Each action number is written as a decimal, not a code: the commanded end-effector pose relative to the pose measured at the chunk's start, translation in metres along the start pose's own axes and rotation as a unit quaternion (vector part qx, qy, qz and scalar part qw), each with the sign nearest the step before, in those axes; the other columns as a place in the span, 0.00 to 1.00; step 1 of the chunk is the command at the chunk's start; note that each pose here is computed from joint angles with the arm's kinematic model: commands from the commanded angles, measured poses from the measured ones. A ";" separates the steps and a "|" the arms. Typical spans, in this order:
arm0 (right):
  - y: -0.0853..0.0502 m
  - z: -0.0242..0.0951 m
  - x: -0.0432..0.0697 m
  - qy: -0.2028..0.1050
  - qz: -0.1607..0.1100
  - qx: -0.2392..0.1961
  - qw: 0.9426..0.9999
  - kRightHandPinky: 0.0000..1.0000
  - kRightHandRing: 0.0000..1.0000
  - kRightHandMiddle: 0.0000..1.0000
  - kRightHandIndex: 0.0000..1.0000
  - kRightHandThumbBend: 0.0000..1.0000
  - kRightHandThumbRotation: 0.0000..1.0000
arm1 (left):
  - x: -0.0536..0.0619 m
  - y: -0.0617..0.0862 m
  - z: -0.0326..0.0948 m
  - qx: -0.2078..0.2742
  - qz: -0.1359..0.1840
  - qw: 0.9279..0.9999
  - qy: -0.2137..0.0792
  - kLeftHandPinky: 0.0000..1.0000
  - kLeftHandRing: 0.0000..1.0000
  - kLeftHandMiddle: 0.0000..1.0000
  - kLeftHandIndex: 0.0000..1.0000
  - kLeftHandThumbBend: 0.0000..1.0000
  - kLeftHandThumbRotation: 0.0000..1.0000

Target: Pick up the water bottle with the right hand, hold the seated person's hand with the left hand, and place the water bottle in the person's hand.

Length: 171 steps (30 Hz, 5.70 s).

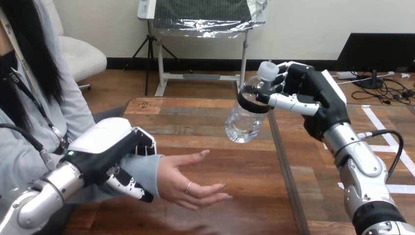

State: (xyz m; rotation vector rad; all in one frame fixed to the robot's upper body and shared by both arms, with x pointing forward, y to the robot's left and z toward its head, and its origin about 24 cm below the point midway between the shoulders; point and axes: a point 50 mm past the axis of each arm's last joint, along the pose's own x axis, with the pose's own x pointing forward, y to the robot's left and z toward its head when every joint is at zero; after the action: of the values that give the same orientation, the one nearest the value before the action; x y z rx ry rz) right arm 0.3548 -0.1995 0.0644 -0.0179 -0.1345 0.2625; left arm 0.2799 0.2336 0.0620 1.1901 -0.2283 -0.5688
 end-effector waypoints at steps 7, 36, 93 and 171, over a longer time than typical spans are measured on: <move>0.006 0.020 0.016 -0.043 0.010 -0.007 0.999 0.32 0.40 0.47 0.47 0.68 0.00 | 0.009 0.049 0.016 0.032 0.078 0.995 -0.045 0.21 0.26 0.33 0.34 0.90 0.00; 0.031 -0.005 0.009 -0.007 0.054 0.022 0.998 0.34 0.39 0.45 0.46 0.70 0.00 | 0.015 0.058 0.027 0.041 0.089 0.993 -0.058 0.23 0.28 0.36 0.36 0.90 0.00; 0.073 -0.050 -0.021 0.052 0.103 0.058 0.992 0.29 0.36 0.44 0.46 0.70 0.00 | 0.019 0.053 0.039 0.016 0.095 0.993 -0.071 0.23 0.29 0.36 0.36 0.93 0.00; 0.061 -0.040 -0.015 0.039 0.089 0.059 0.993 0.30 0.37 0.44 0.46 0.69 0.00 | 0.023 0.039 0.037 0.002 0.098 0.993 -0.070 0.23 0.28 0.35 0.36 0.93 0.00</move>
State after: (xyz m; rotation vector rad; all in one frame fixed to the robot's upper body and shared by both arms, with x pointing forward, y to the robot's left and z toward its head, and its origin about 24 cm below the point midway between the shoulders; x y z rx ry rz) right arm 0.3092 -0.1427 -0.0104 0.0849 0.0760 0.4608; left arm 0.2853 0.2122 0.0824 1.1458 -0.3110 -0.5211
